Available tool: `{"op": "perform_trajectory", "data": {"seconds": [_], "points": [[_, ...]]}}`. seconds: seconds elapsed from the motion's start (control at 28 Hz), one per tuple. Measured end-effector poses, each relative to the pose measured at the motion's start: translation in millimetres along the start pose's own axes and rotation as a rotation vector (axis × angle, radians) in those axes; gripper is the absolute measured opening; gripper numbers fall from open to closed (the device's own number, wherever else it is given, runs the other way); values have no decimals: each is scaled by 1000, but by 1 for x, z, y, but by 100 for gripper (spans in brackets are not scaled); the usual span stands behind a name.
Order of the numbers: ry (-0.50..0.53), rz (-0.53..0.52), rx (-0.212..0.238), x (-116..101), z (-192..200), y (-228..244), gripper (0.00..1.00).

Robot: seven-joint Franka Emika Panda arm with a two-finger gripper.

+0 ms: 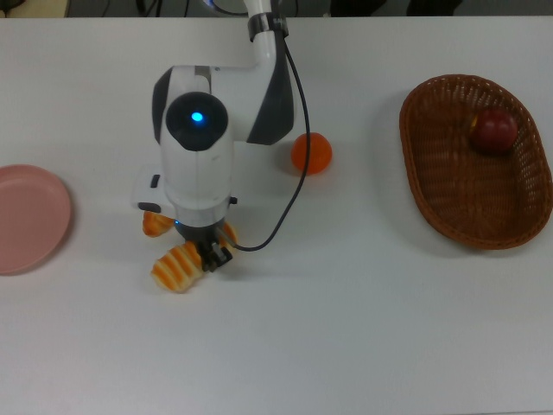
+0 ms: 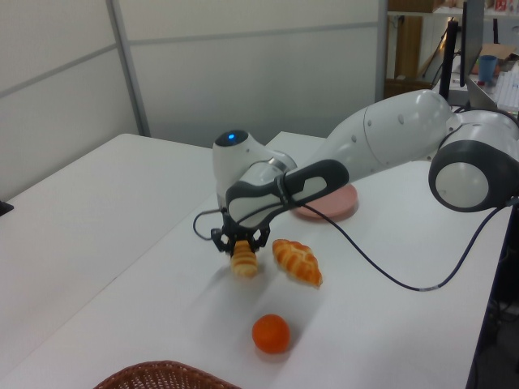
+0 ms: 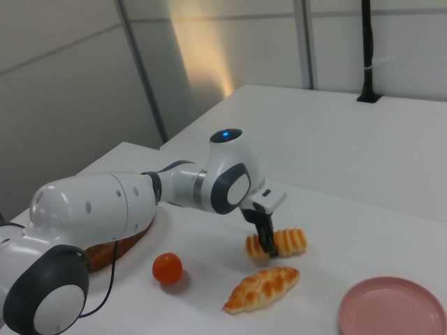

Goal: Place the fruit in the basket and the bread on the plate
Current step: 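Carry the striped roll onto the pink plate and open the gripper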

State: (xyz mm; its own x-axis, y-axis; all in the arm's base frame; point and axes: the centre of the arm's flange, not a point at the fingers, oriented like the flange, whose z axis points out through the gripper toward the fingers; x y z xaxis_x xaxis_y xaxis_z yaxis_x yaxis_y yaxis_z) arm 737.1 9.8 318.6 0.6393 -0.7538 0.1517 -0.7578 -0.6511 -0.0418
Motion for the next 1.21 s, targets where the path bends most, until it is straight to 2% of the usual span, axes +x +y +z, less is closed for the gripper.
{"op": "perform_trajectory", "data": {"seconds": [0.04,0.18,0.21,0.43,0.57,0.75,1.04,1.21], "points": [[3,20,14,9,-7,4,43],[19,93,48,45,-30,27,31],[26,125,56,61,-37,41,27],[51,238,57,124,-48,109,27],[46,294,36,153,-36,151,27],[35,355,14,176,-14,191,27],[58,391,33,192,10,214,24],[57,371,32,192,14,215,40]]}}
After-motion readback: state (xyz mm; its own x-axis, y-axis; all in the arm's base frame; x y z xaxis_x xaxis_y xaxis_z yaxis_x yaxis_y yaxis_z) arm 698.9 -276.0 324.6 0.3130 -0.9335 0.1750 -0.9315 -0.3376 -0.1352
